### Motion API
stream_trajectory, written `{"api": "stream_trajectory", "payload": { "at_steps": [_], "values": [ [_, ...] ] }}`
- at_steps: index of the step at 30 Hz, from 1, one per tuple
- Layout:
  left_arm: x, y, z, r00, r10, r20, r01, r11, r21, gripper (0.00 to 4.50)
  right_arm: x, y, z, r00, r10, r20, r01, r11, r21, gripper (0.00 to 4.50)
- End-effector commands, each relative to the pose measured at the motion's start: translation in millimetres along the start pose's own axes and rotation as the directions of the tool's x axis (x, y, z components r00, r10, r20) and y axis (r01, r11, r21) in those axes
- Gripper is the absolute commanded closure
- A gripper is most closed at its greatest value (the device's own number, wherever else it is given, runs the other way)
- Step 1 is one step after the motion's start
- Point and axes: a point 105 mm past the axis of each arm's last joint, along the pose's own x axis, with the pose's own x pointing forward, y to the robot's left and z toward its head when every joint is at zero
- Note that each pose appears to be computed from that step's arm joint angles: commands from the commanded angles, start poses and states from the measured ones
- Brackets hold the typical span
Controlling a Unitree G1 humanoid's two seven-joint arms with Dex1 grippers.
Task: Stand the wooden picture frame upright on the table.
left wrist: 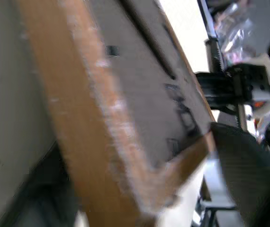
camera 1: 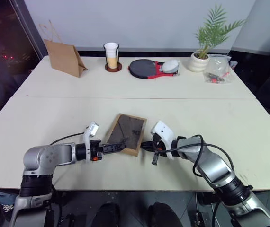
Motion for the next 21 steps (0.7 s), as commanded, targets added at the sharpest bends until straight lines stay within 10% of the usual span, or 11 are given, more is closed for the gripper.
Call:
{"api": "stream_trajectory", "payload": {
  "at_steps": [1,4,11,21],
  "values": [
    [2,7,-4,1.000,0.012,0.006,-0.011,0.997,-0.073,2.40,-6,-4,8,1.000,-0.010,0.027,0.010,0.999,-0.030,4.50],
    [1,9,-3,1.000,0.008,0.025,-0.005,0.994,-0.111,3.39,-9,-3,4,1.000,-0.009,0.016,0.010,1.000,-0.027,4.50],
    [-4,-13,4,0.985,-0.140,0.104,0.154,0.978,-0.139,3.39,-33,-10,5,0.999,-0.046,0.013,0.047,0.998,-0.044,4.50],
    [-5,-41,-11,0.940,-0.255,0.225,0.300,0.934,-0.195,3.39,-82,-46,87,0.964,-0.107,0.244,0.090,0.993,0.078,4.50]
  ]
}}
